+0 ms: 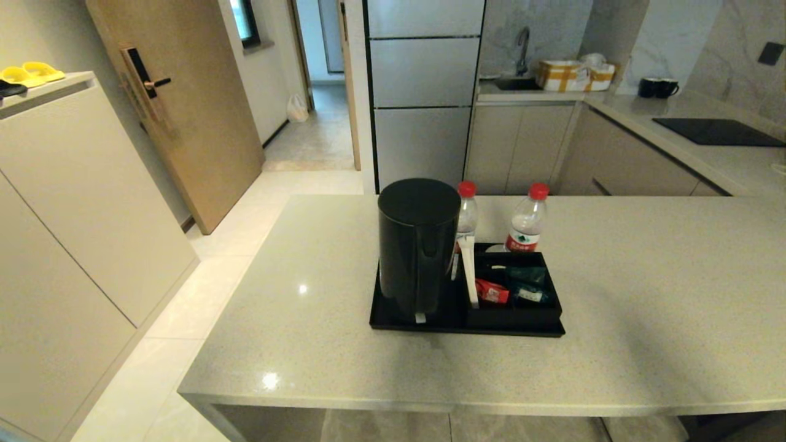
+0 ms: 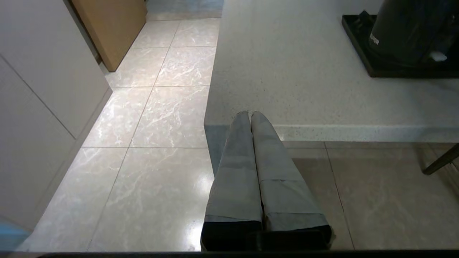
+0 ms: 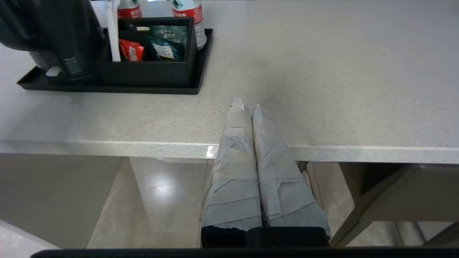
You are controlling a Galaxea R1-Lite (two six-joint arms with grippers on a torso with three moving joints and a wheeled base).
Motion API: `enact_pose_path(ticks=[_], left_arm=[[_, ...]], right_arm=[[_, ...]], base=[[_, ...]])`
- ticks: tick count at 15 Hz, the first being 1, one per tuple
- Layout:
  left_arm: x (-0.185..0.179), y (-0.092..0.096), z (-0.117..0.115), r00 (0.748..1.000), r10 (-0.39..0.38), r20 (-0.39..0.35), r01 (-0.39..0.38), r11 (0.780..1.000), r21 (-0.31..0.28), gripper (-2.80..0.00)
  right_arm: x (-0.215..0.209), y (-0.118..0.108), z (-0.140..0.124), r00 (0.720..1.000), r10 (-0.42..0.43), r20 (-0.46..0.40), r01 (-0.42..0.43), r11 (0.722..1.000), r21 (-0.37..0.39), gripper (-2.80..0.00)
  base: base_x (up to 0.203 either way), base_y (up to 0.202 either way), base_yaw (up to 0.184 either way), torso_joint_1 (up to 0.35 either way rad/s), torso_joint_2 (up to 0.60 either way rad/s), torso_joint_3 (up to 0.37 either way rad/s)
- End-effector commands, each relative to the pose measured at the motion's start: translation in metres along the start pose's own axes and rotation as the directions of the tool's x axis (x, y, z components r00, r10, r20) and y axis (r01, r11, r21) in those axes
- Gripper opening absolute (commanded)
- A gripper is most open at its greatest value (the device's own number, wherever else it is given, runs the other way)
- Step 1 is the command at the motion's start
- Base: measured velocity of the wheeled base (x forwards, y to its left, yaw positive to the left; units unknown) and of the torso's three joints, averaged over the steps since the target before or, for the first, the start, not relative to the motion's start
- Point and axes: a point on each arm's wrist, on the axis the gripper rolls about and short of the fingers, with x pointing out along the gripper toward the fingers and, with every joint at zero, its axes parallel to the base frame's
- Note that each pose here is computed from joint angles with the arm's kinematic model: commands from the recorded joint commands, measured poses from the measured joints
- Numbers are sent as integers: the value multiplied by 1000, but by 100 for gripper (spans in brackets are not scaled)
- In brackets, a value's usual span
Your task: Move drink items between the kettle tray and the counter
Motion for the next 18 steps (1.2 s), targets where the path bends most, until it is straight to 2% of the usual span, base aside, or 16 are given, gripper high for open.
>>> enact_pose_path(ticks=[1,18], left_arm=[[0,0,0,1000,0,4,0,1000,0,-280],[0,0,0,1000,0,3,0,1000,0,-280]], right_arm=[[0,0,0,1000,1,1,-1,1000,-1,-280],[0,0,0,1000,-2,-6,2,1000,-5,-280]], base=[[0,0,0,0,0,0],[0,0,0,0,0,0]])
